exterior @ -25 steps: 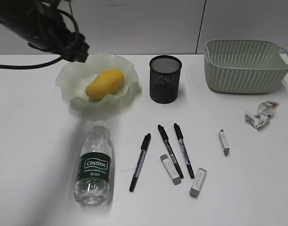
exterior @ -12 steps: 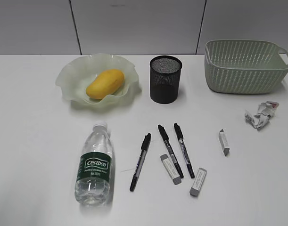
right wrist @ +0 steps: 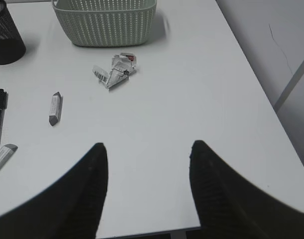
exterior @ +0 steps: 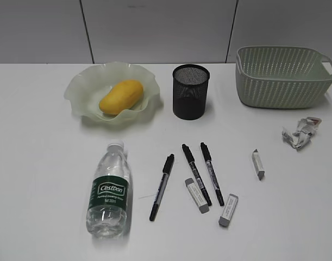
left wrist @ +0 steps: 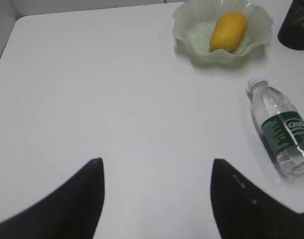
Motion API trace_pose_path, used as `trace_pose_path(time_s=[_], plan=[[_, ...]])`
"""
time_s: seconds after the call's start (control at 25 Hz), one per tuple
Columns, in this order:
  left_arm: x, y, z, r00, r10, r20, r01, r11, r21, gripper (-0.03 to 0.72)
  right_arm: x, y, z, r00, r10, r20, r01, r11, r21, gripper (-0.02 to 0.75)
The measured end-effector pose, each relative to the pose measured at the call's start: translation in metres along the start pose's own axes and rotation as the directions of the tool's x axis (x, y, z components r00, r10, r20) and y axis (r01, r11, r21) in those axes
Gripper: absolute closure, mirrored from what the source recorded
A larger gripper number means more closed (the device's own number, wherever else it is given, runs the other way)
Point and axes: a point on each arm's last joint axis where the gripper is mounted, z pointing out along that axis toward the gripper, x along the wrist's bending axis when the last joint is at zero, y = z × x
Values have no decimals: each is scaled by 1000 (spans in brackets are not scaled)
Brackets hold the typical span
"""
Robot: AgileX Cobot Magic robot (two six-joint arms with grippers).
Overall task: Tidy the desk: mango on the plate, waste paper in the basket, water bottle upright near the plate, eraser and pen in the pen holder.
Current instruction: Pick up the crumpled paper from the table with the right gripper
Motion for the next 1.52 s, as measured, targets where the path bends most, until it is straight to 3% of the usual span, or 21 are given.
trace_pose_path(time_s=[0.24, 0.6, 0.8, 0.92, 1.08, 1.16, 1.36, 1.52], plan=[[-5, -3, 4, 998, -24, 52, 25, 999, -22, 189, 0, 0, 0, 1000, 0, 0, 0, 1000, 0, 314], [-6, -3, 4, 998, -24, 52, 26, 999, -24, 189, 0, 0, 0, 1000, -2, -3, 2, 1000, -1, 314], [-4, -8, -6, 998, -51, 29, 54, 994, -94, 189, 6, 19, 16, 996, -74, -42, 77, 995, 60, 320], [-4, -9, -7, 998, -66, 6, 66, 993, -101, 189, 15, 42, 49, 987, -133, -95, 147, 975, 166, 323], [-4, -9, -7, 998, -68, 2, 68, 993, -101, 189, 26, 69, 119, 988, -91, -126, 128, 938, 324, 323], [-4, -9, -7, 998, -68, 2, 68, 993, -101, 189, 30, 75, 165, 994, -41, -105, 81, 904, 420, 309], [-4, -9, -7, 998, -68, 2, 68, 993, -101, 189, 34, 68, 266, 1000, -14, -12, 18, 819, 573, 119], [-4, -9, -7, 998, -68, 2, 68, 993, -101, 189, 37, 48, 330, 1000, -24, 6, 14, 760, 650, 111]])
